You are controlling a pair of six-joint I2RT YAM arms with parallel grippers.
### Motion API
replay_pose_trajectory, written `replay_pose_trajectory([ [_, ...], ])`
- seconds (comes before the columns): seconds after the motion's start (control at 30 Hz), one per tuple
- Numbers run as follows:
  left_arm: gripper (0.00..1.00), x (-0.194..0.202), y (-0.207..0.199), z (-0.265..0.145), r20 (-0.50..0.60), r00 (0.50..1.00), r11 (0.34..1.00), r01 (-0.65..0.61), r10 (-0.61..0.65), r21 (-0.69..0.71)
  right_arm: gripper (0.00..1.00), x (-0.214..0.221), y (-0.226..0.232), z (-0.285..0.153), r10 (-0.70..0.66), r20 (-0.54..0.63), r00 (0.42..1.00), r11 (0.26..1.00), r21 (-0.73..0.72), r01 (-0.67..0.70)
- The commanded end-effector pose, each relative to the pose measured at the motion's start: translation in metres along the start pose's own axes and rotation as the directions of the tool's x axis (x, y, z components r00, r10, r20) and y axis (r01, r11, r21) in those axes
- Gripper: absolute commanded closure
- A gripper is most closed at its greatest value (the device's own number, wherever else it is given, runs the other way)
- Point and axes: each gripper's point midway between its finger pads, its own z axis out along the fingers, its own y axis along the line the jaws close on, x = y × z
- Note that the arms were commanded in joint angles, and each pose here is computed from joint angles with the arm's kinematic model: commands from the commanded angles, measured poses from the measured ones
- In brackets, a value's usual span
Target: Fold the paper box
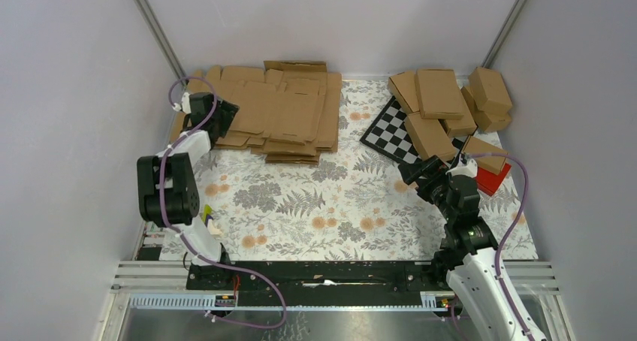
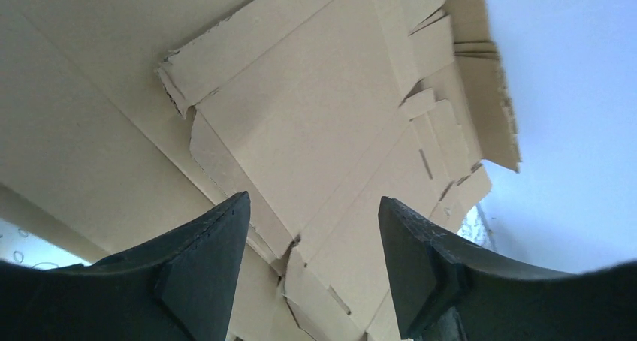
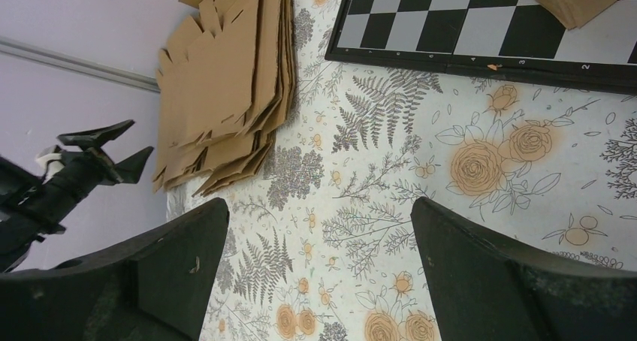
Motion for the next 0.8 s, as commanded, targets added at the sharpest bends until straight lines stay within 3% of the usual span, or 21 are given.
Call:
replay_pose_trajectory([
  [0.0,0.33,0.011,-0.006,0.019,-0.038,0.999,1.0,0.02,-0.02,0.012,0.01,-0.008,0.018,-0.001,0.013,0.018,1.0,0.998,-0.063,-0.012],
  [0.43,0.35,0.048,0.028,0.064,-0.065,0.993,0.992,0.089,-0.095,-0.091,0.01,-0.01,0.024,0.003,-0.004,0.022,1.0,0.996,-0.086,0.006],
  [0.5,0.45,0.05,0.031,0.068,-0.064,0.994,0.992,0.088,-0.093,-0.088,0.01,-0.011,0.025,0.004,-0.011,0.022,1.0,0.996,-0.088,0.013],
  [0.63,1.0,0.049,0.02,0.076,-0.065,0.995,0.997,0.078,-0.079,-0.015,0.01,-0.01,0.024,0.005,-0.016,0.01,1.0,0.996,-0.082,0.017],
  [0.77,1.0,0.051,0.003,0.073,-0.101,0.994,0.997,0.056,-0.052,0.047,0.01,-0.003,0.034,0.007,-0.025,-0.006,1.0,0.986,-0.163,0.023],
])
